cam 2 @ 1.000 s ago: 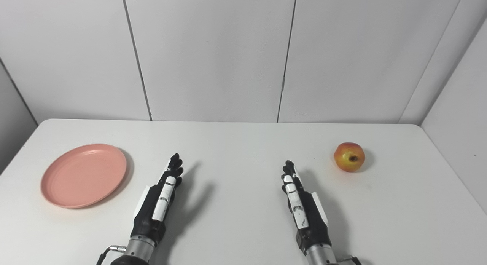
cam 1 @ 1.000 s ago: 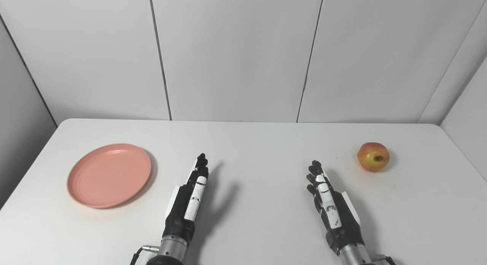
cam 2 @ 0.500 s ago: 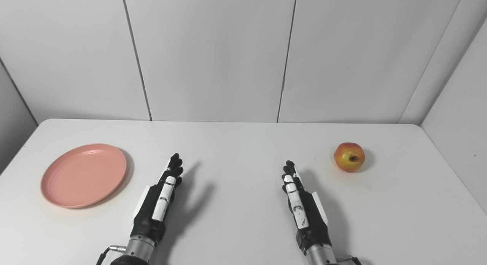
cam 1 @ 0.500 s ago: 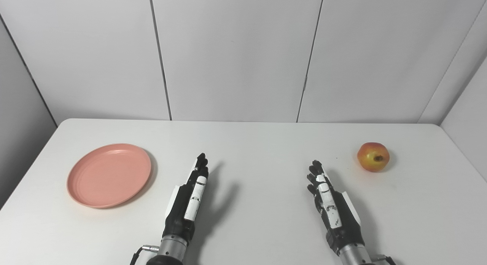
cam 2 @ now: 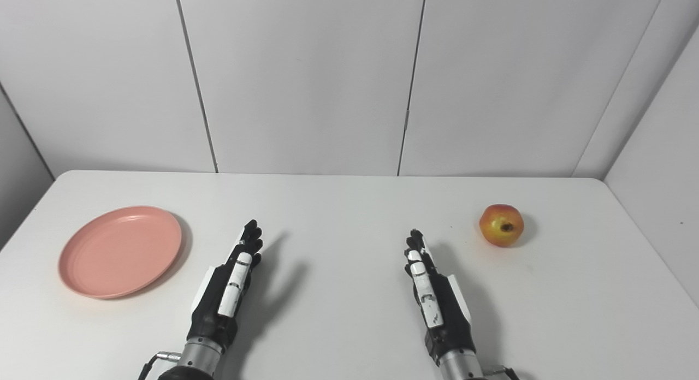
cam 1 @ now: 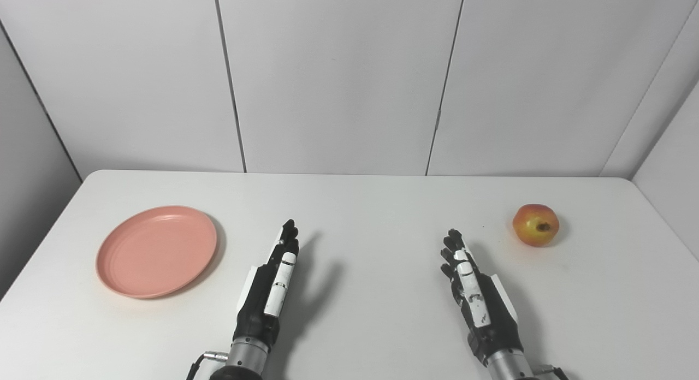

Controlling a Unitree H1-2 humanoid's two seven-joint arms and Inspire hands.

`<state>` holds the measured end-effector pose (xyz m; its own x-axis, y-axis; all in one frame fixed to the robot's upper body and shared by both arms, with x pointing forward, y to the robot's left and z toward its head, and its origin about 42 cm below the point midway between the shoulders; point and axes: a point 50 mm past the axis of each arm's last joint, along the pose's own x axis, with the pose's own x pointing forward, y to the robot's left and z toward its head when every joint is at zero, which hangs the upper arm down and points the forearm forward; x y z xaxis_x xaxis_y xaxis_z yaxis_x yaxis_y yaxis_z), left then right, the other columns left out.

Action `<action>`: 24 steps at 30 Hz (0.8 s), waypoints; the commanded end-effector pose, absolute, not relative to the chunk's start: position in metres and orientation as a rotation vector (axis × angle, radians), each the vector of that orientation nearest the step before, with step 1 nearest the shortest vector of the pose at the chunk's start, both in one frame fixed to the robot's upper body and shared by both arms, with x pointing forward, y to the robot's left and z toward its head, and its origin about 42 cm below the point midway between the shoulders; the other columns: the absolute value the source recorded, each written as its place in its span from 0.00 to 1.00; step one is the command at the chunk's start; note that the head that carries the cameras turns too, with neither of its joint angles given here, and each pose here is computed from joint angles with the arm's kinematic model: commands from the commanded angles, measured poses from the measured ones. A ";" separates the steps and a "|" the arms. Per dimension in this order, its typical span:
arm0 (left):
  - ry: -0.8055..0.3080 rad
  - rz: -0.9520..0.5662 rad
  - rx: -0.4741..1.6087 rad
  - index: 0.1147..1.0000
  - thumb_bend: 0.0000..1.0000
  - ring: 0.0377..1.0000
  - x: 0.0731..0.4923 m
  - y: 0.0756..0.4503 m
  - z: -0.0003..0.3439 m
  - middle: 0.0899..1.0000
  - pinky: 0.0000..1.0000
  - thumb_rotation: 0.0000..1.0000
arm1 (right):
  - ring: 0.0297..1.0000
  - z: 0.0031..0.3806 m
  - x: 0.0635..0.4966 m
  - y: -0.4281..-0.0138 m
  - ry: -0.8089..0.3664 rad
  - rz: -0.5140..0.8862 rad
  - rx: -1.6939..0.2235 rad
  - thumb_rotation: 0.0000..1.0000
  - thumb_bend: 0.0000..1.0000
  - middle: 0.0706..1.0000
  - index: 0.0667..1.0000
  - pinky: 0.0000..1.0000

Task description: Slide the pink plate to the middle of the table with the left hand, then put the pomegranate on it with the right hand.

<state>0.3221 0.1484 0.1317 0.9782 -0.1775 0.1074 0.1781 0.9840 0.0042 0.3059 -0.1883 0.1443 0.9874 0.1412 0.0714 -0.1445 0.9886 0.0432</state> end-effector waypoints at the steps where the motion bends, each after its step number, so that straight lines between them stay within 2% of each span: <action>1: -0.185 -0.196 -0.019 1.00 0.47 0.99 0.327 0.142 0.151 1.00 1.00 1.00 | 1.00 0.162 0.310 -0.187 -0.157 0.152 0.050 1.00 0.30 1.00 1.00 1.00; 9: -0.172 -0.199 -0.024 1.00 0.46 1.00 0.327 0.136 0.150 1.00 1.00 1.00 | 0.99 0.161 0.309 -0.192 -0.170 0.151 0.042 1.00 0.28 1.00 1.00 1.00; 24: -0.157 -0.191 0.010 1.00 0.46 0.98 0.329 0.098 0.144 0.99 0.95 1.00 | 1.00 0.160 0.308 -0.223 -0.169 0.189 0.060 1.00 0.27 1.00 1.00 1.00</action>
